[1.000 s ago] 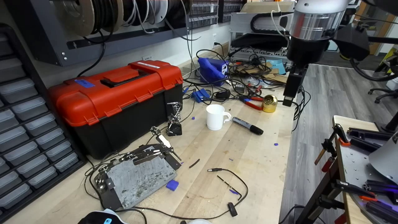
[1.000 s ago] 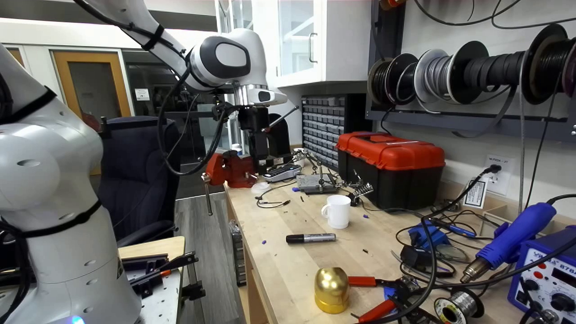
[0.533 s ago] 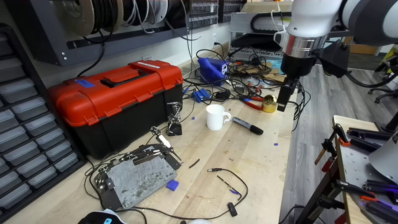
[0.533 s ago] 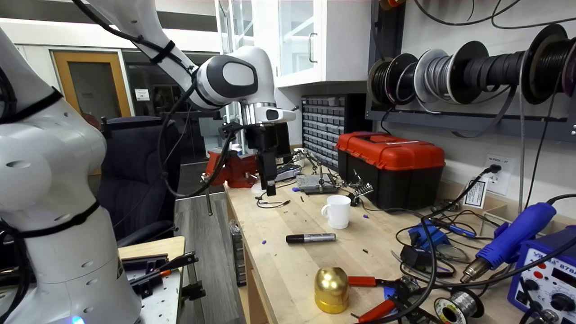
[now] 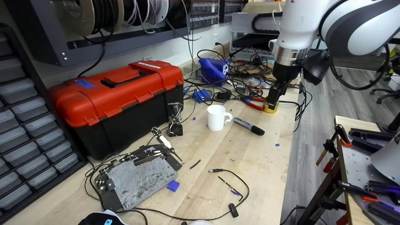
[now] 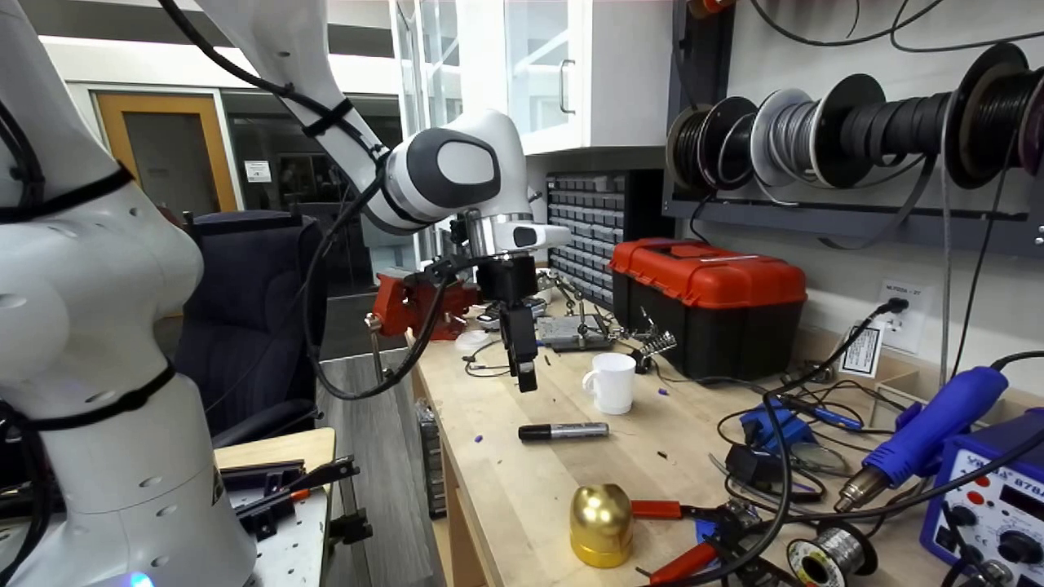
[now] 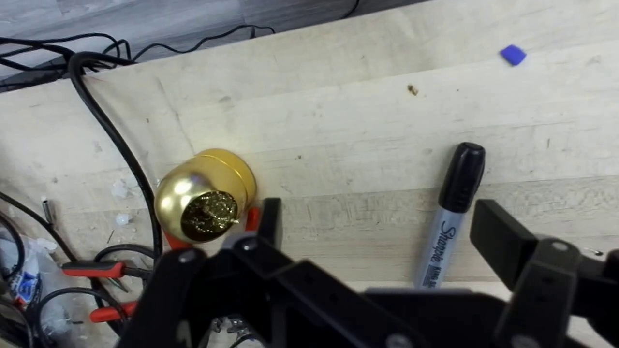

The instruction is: Put the marker in the white mug

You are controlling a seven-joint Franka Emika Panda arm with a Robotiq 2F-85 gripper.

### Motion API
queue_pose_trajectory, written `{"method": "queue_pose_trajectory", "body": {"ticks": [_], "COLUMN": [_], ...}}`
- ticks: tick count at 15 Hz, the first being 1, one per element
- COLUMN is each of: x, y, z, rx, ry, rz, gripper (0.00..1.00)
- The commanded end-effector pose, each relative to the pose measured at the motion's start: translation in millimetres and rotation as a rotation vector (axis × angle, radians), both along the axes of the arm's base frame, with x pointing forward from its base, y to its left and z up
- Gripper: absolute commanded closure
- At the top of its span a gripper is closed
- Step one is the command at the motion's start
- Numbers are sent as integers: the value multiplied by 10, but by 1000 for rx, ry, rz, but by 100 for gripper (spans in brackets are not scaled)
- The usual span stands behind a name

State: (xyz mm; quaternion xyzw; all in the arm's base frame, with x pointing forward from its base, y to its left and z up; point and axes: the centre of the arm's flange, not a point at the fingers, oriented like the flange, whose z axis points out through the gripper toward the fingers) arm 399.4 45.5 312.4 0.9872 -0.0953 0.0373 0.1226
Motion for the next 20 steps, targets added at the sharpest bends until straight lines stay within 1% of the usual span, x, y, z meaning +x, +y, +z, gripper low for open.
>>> {"method": "queue_pose_trajectory", "body": {"ticks": [1, 6, 8, 11, 13, 15, 17, 18, 20], "x": [244, 487, 558, 591, 601, 621, 639, 646, 654], "y": [-101, -114, -113, -97, -54, 21, 108, 149, 207], "z": [-155, -253, -279, -327, -369, -422, -462, -474, -500], "rx": [-28, -8, 22, 56, 113, 170, 209, 225, 245], "ry": [-38, -57, -55, -53, -56, -61, -67, -70, -77], "rz": [-70, -163, -214, -244, -256, -262, -254, -241, -174], "gripper": [0, 0, 0, 0, 0, 0, 0, 0, 0]}}
